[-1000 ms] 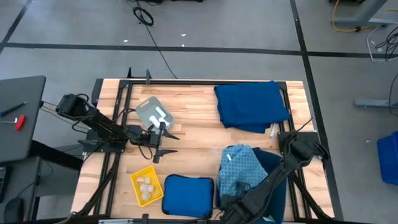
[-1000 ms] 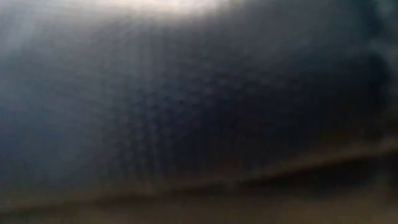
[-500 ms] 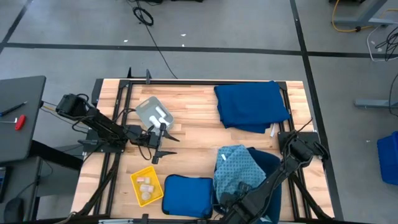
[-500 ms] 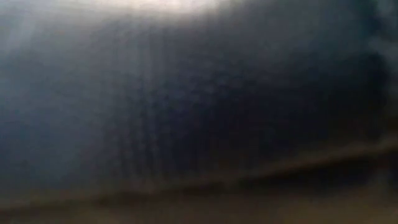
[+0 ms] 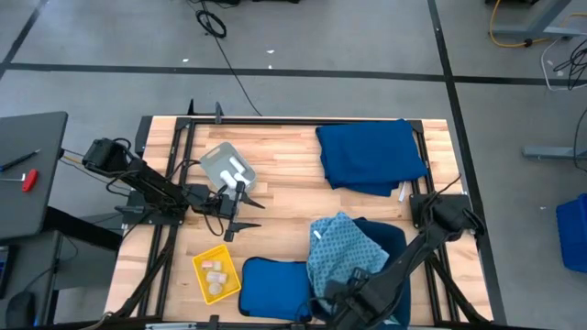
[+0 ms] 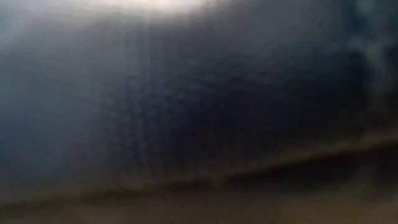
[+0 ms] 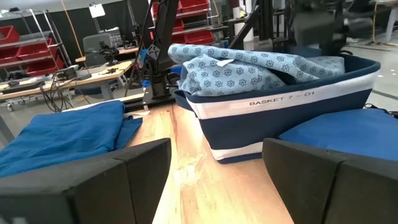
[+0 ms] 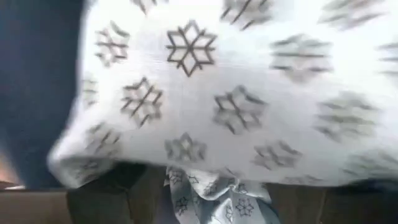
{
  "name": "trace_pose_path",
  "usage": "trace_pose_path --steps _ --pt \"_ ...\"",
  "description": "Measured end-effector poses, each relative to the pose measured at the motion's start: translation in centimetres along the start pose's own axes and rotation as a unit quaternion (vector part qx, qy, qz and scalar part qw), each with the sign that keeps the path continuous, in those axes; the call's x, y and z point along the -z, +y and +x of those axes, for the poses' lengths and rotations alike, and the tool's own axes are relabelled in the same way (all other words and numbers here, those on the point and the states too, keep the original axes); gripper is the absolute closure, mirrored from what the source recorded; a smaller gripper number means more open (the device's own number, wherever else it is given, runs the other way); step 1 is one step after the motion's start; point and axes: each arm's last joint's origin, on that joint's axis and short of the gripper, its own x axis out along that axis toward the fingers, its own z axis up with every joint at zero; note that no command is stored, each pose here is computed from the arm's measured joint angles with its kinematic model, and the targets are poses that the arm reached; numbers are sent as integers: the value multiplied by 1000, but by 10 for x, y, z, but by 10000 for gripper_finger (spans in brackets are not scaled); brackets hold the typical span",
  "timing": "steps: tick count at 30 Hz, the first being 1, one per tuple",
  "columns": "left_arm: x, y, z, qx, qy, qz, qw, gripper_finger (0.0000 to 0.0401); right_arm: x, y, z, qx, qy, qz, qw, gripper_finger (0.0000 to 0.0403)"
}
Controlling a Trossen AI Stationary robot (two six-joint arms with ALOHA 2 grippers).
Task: Pick & place medical supplies in basket/bin
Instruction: Put the light blue patient gown into the blue laundry bin, then put the blue patient gown into the blue laundry bin
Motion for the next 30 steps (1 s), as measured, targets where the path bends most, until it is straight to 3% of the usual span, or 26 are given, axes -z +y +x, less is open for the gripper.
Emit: trace_pose_path --steps 20,25,30 --pt "1 0 0 1 6 1 1000 145 19 -23 -85 -7 -162 -20 986 142" --pt "1 0 0 1 5 -1 1000 145 22 -30 -106 6 -240 -50 969 142" --pt "1 0 0 1 3 -1 1000 145 20 -37 -118 59 -336 -81 937 142"
